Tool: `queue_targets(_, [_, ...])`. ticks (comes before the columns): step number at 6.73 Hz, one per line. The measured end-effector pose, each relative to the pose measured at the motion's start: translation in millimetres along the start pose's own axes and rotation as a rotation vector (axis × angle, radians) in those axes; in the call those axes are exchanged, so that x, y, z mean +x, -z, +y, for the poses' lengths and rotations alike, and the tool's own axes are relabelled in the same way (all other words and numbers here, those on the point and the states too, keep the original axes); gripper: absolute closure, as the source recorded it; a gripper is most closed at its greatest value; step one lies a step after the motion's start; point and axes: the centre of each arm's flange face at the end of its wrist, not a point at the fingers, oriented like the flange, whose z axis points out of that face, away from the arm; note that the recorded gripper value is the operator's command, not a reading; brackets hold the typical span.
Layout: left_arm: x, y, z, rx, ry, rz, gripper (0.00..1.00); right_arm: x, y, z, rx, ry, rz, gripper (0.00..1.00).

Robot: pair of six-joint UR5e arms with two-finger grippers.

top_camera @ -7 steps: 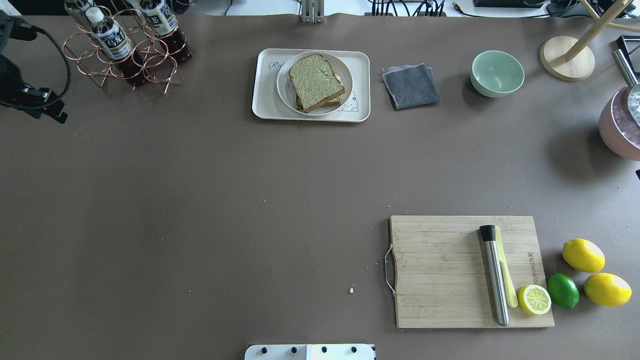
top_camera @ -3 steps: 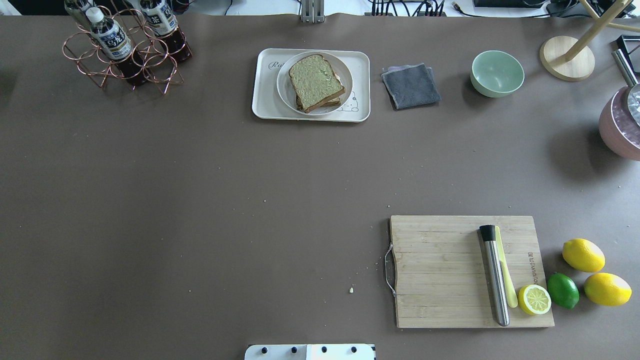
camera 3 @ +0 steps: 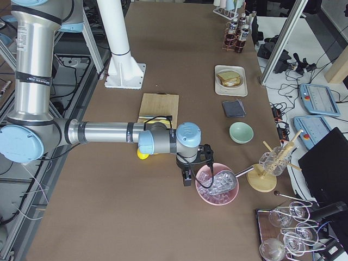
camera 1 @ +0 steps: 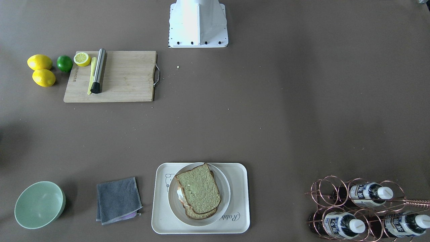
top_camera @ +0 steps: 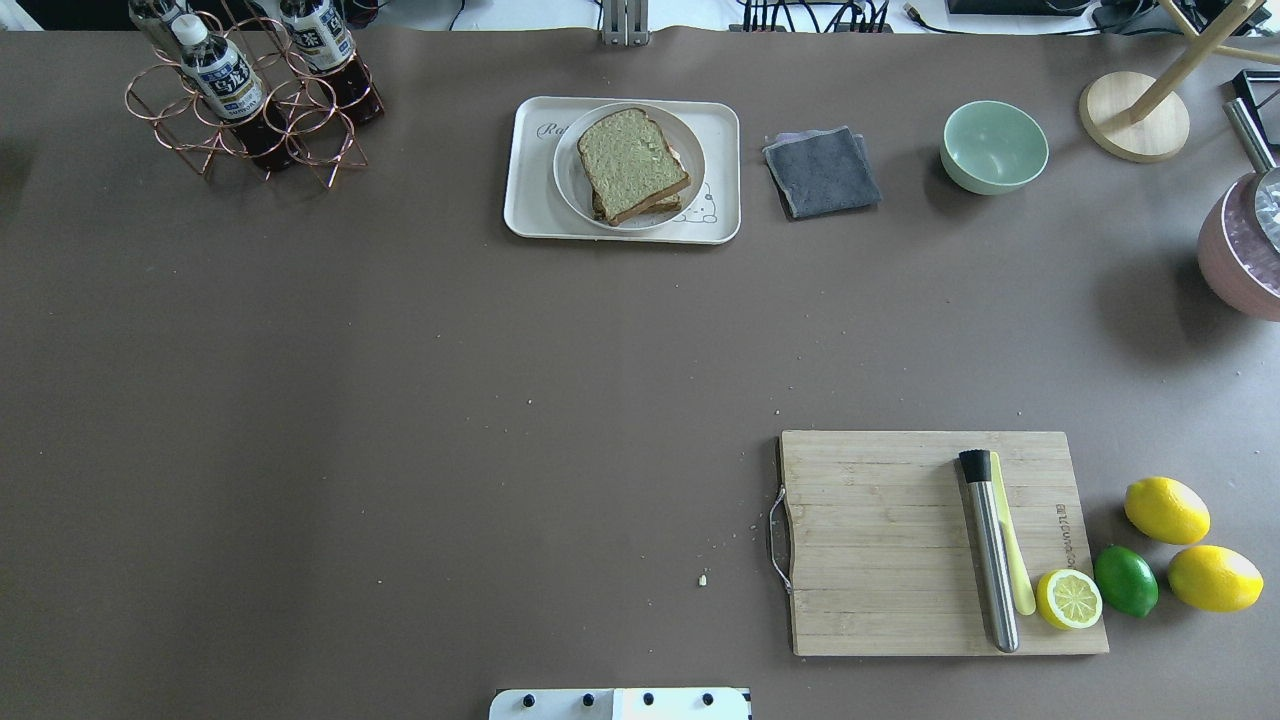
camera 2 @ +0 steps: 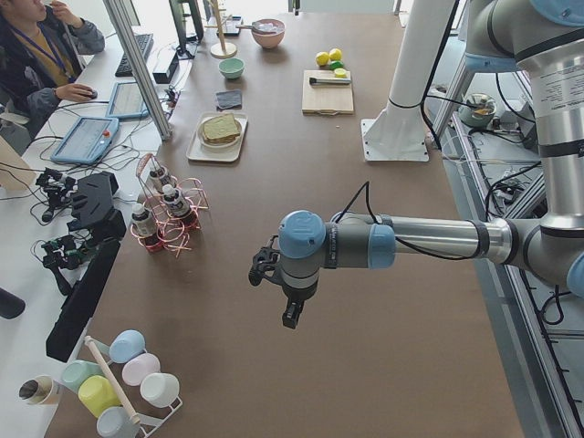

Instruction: Make sandwich and place on tray

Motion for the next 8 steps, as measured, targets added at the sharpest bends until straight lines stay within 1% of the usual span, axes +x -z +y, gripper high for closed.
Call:
queue_targets(1, [0.4,2.8,10.2,0.010,0.013,0.013,0.04,3.3,3.8,3.4,0.005,-0.001,0.003,0.00])
queue_targets(3, [0.8,5.3,14.7,0.019,0.029,0.019,0.04,10.4,5.5,12.2,0.006,-0.004,0.005,0.00])
queue_targets(6, [9.9,16.0,0.3,0.041,0.004,0.011,0.04,23.0,9.7,25.5,0.015,-0.027,0.008,0.00])
queue_targets(8, [12.0,15.2,-7.5,0.038,-0.005,0.012,0.04,25.1,9.4,28.2,0.013,-0.032,0.012,0.00])
